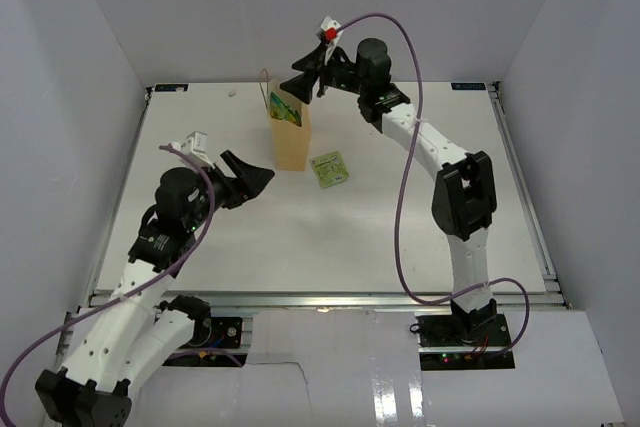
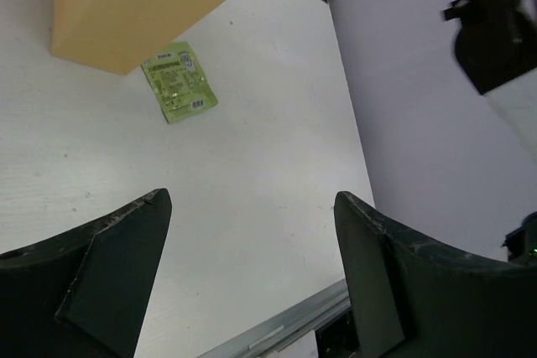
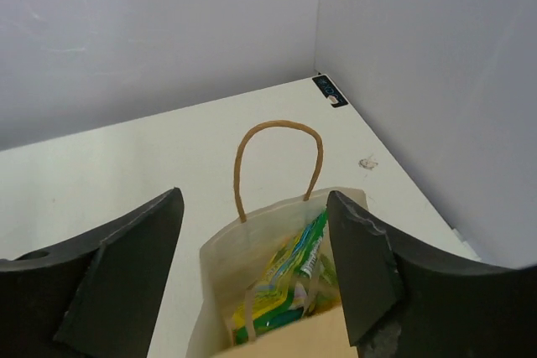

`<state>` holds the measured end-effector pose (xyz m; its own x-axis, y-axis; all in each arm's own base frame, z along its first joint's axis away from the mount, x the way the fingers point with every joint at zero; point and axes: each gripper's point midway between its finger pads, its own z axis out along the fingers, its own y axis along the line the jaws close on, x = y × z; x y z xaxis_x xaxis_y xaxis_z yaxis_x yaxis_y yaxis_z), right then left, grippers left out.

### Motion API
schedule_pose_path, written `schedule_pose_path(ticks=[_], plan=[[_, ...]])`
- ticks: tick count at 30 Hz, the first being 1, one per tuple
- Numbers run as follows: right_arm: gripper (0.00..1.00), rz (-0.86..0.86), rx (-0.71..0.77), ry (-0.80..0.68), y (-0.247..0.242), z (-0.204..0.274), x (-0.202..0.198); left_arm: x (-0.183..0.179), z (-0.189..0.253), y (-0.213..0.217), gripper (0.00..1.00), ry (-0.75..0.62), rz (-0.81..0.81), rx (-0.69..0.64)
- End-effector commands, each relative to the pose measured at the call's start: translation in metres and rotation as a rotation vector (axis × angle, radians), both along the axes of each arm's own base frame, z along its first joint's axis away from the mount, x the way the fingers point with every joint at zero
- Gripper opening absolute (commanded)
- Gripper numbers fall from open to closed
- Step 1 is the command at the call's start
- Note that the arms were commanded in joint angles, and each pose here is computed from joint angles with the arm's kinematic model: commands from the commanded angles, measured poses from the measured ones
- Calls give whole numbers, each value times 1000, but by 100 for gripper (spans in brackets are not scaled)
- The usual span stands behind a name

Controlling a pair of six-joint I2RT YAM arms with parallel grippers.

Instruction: Place the snacks into the paper bag

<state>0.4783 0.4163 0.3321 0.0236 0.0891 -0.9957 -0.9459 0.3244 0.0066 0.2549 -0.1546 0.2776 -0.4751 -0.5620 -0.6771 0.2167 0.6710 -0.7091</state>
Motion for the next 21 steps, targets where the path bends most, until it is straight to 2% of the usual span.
schedule_pose_path(ticks=[1,2,4,6,7,9,11,13,14,16,19,21], plan=[[76,67,7,-172,-46,88,-43,9,-15,-28,88,88,-105,-11],[77,52,-10,-224,-60,102,-53,13,-18,-34,88,106,-106,-2],[78,8,-91,-131,-89,62,-48,18,-49,-58,88,203,-142,49],[79,-54,-146,-114,-119,51,-53,23,-63,-76,88,256,-134,80],[79,-96,-203,8,-143,10,-49,29,-87,-83,88,322,-115,120],[83,-186,-275,105,-173,-24,-52,44,-100,-85,88,346,-35,156],[84,-291,-400,319,-204,-97,-61,51,-118,-93,89,387,-10,180],[83,-327,-467,492,-209,-143,-76,59,-112,-99,89,349,-15,182],[83,-382,-538,623,-217,-180,-83,60,-111,-100,89,334,-26,192],[82,-395,-571,757,-204,-205,-98,60,-107,-99,89,286,-53,236],[82,-478,-547,851,-186,-227,-98,53,-103,-83,89,237,-40,287],[82,-526,-547,845,-171,-234,-92,45,-98,-68,90,223,0,296]])
